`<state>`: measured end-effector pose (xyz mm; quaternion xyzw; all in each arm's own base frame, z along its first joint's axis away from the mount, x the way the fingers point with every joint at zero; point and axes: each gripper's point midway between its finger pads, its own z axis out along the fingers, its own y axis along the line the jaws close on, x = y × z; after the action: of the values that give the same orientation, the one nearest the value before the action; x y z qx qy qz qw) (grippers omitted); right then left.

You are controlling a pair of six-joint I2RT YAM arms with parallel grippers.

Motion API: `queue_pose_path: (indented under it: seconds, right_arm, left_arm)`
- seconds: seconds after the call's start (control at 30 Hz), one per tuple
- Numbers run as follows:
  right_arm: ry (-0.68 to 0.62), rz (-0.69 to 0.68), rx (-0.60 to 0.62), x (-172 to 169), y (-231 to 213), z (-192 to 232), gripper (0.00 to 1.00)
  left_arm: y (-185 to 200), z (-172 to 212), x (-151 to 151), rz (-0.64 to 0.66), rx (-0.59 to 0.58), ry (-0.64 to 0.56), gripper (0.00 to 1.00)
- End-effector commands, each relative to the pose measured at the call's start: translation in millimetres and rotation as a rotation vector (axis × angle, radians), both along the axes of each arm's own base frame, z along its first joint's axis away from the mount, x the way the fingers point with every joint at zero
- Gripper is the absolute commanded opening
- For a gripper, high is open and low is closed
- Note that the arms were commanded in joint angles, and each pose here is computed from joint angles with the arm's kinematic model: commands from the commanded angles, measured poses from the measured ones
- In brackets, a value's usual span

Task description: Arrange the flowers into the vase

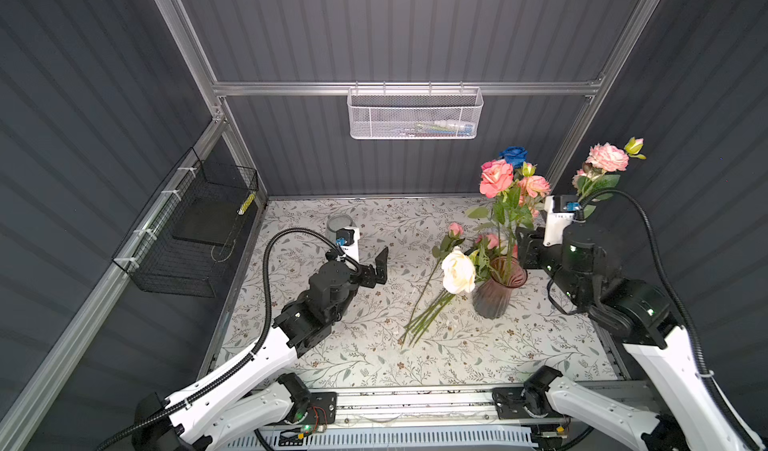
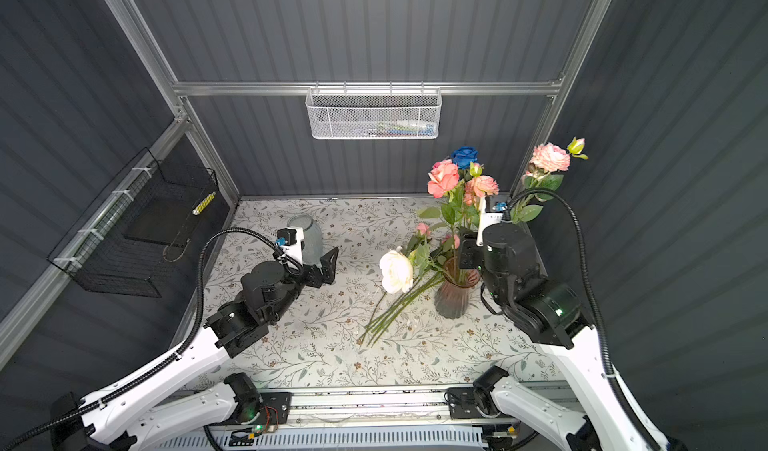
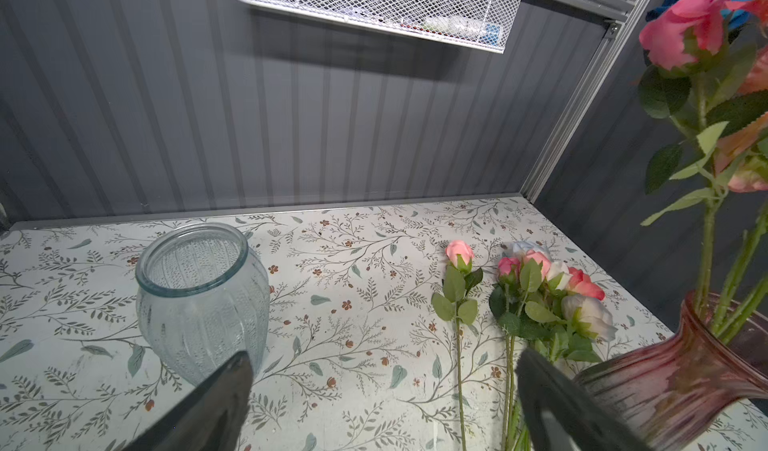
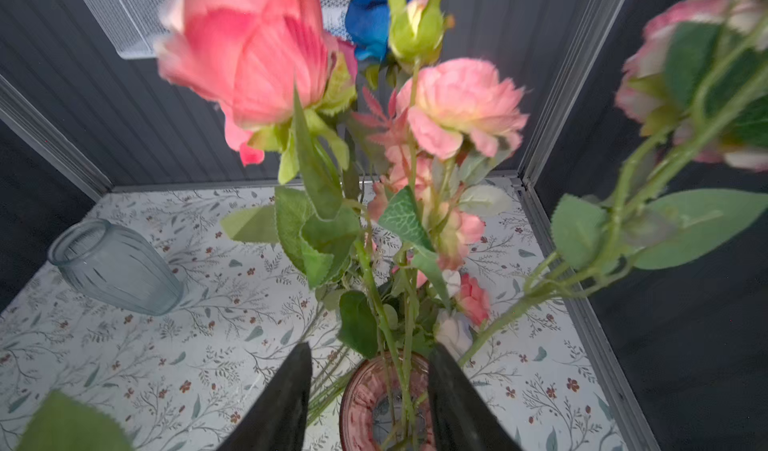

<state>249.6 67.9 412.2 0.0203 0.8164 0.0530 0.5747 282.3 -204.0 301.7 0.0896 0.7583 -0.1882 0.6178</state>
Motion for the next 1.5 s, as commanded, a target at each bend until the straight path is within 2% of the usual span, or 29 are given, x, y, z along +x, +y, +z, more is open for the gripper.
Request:
queue_pose_path:
  seconds: [0.0, 0.23, 0.5, 0.7, 0.87, 1.0, 1.13, 1.47]
  right_arm:
    - [0.067, -0.074, 0.028, -17.0, -19.0, -2.5, 0.49]
    - [0.300, -0.280, 0.001, -42.2, -53.8, -26.8, 0.49]
    - [0.519, -0.309, 0.103, -65.8, -55.5, -77.7, 0.47]
    - [0.635, -0.286, 0.183, -63.4, -41.8, -114.6, 0.50]
    - [0.683, -0.239, 0.266, -44.5, -28.1, -138.2, 0.49]
    - [0.722, -0.224, 0.259, -24.4, -25.0, -156.4, 0.49]
    - [0.727, -0.209, 0.275, -9.1, -23.5, -165.6, 0.44]
    - [0.757, -0.278, 0.259, -3.4, -40.9, -182.8, 0.41]
  left_arm:
    - [0.9, 2.3, 0.2, 0.013, -0.035, -0.004, 0.99]
    - [19.3, -15.5, 0.4, 0.114, -0.058, 0.073, 0.99]
    - [40.5, 14.3, -8.0, 0.165, -0.022, 0.067, 0.99]
    - [41.1, 20.0, -11.6, 0.151, -0.043, 0.059, 0.99]
    - [45.1, 15.9, -9.1, 0.180, -0.024, 0.057, 0.99]
    - [45.9, 16.1, -11.7, 0.172, -0.055, 0.053, 0.99]
    - [44.6, 14.9, -11.6, 0.170, -0.068, 0.060, 0.99]
    - [32.7, 7.4, -4.9, 0.153, -0.073, 0.085, 0.99]
